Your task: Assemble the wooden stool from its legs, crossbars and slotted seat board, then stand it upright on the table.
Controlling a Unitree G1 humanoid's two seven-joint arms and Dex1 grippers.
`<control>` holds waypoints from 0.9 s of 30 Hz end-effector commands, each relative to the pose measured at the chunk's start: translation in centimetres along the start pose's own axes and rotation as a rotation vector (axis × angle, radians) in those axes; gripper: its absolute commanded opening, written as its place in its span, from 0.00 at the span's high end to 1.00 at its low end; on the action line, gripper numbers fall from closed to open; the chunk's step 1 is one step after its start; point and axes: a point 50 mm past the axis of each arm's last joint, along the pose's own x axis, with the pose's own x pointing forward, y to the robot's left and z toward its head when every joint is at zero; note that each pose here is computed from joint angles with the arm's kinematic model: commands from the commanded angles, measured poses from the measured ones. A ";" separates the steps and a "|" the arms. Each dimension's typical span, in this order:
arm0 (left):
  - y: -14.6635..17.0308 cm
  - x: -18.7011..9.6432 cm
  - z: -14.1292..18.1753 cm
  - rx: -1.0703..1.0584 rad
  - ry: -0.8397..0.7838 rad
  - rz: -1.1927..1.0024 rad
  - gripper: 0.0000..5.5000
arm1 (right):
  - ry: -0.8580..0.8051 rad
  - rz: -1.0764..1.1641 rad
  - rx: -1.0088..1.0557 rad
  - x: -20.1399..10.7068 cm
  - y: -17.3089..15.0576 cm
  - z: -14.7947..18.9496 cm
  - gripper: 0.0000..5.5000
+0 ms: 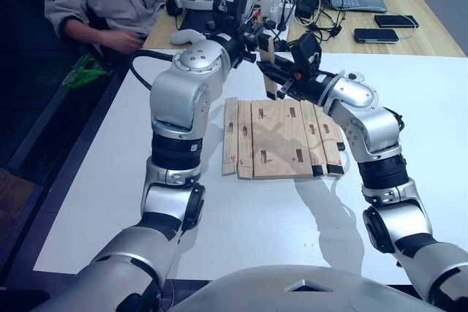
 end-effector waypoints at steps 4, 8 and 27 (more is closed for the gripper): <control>-1.2 0.0 -0.1 0.016 0.005 -0.056 0.54 | 0.005 0.007 -0.006 1.2 0.0 0.2 0.93; -1.5 0.0 -0.3 0.019 0.013 -0.063 0.54 | 0.002 0.043 -0.027 2.9 0.4 0.4 0.93; -1.0 -0.2 0.1 0.015 0.001 -0.070 0.54 | 0.042 0.053 -0.073 4.2 -1.8 -0.2 0.93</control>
